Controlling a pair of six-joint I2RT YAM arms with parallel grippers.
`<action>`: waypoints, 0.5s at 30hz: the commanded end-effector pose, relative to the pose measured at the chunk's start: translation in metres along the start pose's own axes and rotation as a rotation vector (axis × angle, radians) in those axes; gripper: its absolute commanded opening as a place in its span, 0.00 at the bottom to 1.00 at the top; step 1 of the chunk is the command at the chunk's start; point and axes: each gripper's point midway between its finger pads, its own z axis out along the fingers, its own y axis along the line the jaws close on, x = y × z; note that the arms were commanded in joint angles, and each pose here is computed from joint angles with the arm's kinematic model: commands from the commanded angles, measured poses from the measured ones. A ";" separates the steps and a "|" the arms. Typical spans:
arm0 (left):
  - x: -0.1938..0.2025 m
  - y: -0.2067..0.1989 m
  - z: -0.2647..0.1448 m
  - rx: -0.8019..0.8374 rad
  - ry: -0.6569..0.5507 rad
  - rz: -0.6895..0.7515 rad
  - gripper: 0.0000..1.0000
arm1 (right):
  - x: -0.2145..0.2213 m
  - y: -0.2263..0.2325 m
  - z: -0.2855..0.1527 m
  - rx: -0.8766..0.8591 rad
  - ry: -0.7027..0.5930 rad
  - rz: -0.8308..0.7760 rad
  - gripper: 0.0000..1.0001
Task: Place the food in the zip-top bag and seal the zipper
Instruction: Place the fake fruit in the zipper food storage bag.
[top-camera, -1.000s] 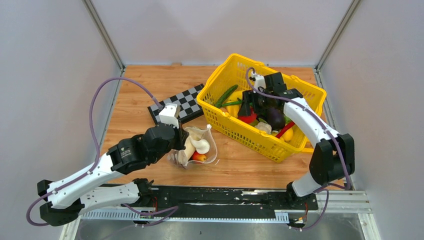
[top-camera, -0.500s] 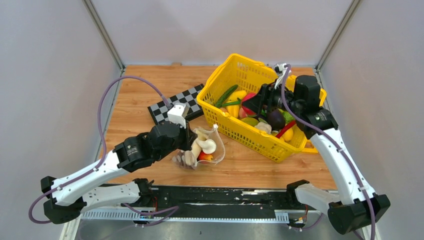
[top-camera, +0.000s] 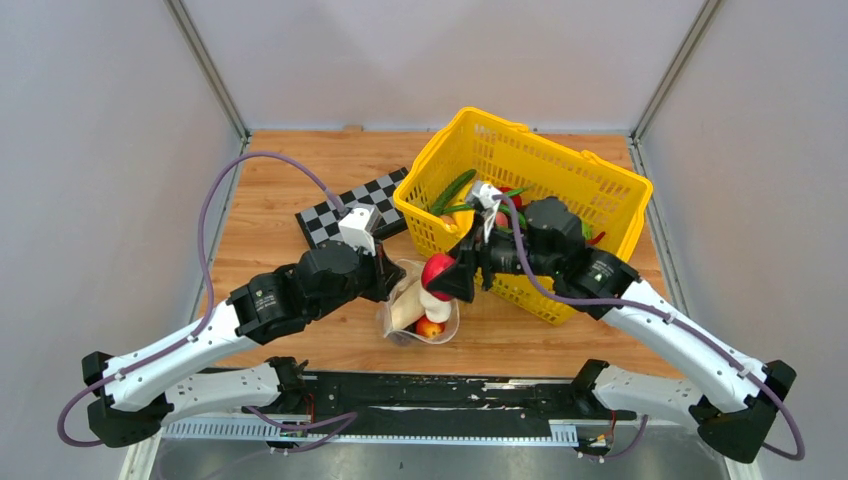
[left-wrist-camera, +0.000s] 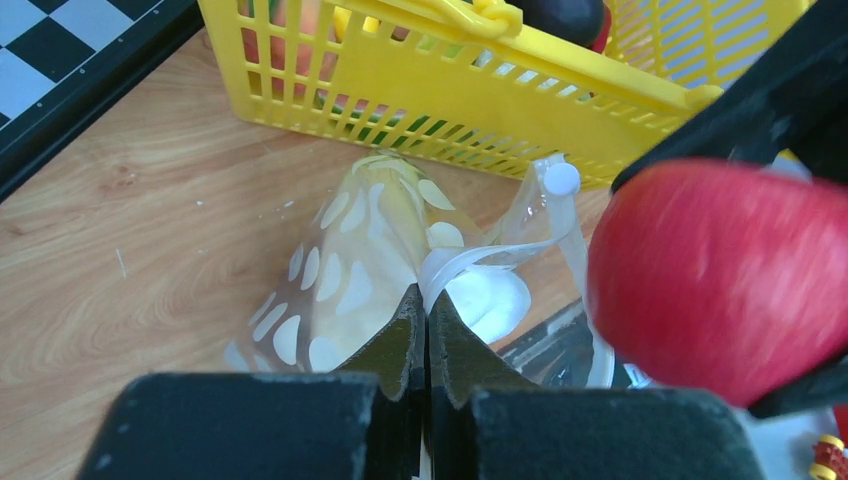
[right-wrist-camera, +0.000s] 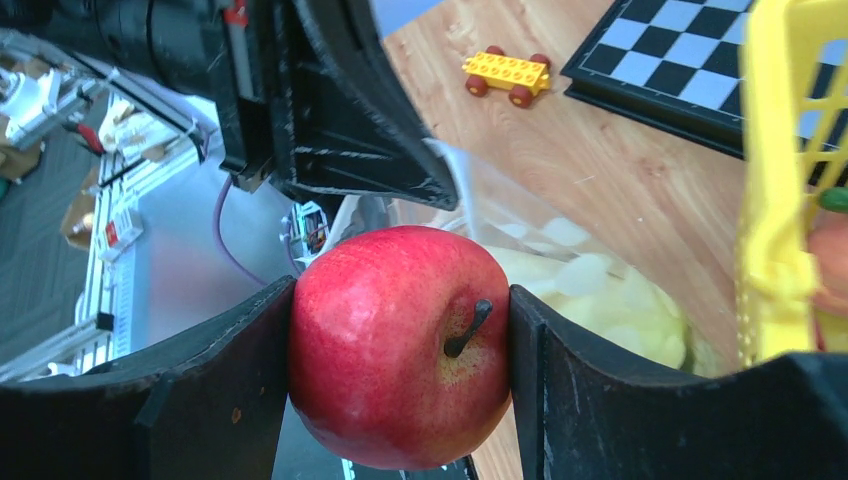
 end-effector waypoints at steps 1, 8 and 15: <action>-0.025 -0.013 -0.003 0.045 -0.096 -0.080 0.00 | 0.001 0.004 0.018 0.051 -0.042 -0.095 0.28; -0.026 -0.013 -0.001 0.043 -0.113 -0.108 0.00 | 0.027 -0.010 0.050 0.169 -0.031 -0.155 0.30; -0.026 -0.009 -0.001 0.028 -0.123 -0.125 0.00 | 0.023 -0.016 0.069 0.207 -0.075 -0.127 0.54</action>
